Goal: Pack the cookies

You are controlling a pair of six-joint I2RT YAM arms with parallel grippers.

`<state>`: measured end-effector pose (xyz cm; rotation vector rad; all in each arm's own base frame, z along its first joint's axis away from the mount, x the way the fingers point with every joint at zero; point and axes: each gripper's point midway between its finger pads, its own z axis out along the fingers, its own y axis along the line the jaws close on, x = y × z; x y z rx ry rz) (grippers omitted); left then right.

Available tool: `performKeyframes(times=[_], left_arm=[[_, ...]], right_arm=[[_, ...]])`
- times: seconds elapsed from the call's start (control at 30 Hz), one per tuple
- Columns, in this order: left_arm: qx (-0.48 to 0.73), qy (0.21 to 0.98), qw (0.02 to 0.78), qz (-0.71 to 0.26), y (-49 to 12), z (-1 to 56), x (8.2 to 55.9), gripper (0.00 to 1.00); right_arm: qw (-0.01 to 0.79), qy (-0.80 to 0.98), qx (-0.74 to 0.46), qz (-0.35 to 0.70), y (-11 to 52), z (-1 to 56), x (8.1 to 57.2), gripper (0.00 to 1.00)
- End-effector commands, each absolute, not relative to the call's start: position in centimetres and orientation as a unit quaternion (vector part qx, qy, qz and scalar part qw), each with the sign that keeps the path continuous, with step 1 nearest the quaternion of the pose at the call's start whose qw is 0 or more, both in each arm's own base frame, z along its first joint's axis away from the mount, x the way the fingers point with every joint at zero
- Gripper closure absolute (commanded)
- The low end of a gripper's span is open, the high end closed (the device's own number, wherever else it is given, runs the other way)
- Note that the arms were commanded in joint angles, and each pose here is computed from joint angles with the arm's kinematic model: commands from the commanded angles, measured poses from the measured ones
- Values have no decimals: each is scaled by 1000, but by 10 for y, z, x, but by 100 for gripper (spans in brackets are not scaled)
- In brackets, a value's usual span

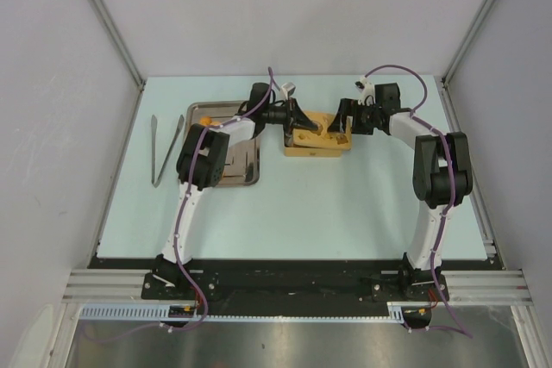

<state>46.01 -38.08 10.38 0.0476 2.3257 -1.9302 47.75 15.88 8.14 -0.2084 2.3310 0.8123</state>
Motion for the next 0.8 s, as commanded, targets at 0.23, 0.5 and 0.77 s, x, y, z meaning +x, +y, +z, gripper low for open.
performKeyframes(times=[0.23,0.5,0.77], left_arm=[[20,768,93,-633,-373,108,479,66],[19,771,91,-630,-371,105,478,61],[21,772,100,-627,-365,110,479,57]], right_arm=[[322,885,-92,323,169,78,480,0],[321,886,-95,322,173,79,482,0],[324,886,-92,318,172,82,489,0]])
